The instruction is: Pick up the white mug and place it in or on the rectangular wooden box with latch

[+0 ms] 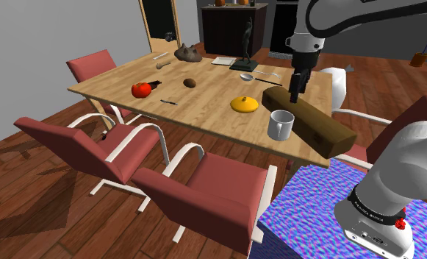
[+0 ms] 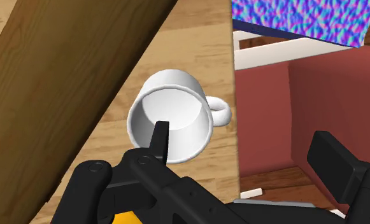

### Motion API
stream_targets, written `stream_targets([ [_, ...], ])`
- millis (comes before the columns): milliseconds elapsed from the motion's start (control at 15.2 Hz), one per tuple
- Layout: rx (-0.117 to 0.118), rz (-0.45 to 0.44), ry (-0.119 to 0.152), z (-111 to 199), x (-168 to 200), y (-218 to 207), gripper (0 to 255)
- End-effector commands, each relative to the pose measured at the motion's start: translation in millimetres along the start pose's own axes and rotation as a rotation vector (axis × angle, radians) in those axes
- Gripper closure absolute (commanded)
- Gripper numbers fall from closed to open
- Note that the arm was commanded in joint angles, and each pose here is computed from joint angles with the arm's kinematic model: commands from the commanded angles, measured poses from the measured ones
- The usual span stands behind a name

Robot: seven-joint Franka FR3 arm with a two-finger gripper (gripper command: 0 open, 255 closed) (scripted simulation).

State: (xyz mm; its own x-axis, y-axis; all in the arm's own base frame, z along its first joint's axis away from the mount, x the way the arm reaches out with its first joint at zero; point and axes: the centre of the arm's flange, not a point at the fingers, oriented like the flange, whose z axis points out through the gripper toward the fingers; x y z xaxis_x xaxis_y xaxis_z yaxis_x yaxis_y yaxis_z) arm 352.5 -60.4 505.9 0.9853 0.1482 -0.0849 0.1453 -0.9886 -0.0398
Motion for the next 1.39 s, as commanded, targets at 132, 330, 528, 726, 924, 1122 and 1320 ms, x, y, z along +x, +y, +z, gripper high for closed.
stream_targets([
  [132,-0.009,-0.009,-0.006,33,24,32,0],
  [330,-0.016,-0.015,-0.011,58,41,58,0],
  [528,-0.022,-0.021,-0.016,82,57,84,0],
  [726,-0.024,-0.022,-0.017,98,60,89,0],
  [924,-0.024,-0.022,-0.017,114,60,90,0],
  [1122,-0.024,-0.022,-0.017,127,59,90,0],
  [1320,-0.024,-0.022,-0.017,127,59,90,0],
])
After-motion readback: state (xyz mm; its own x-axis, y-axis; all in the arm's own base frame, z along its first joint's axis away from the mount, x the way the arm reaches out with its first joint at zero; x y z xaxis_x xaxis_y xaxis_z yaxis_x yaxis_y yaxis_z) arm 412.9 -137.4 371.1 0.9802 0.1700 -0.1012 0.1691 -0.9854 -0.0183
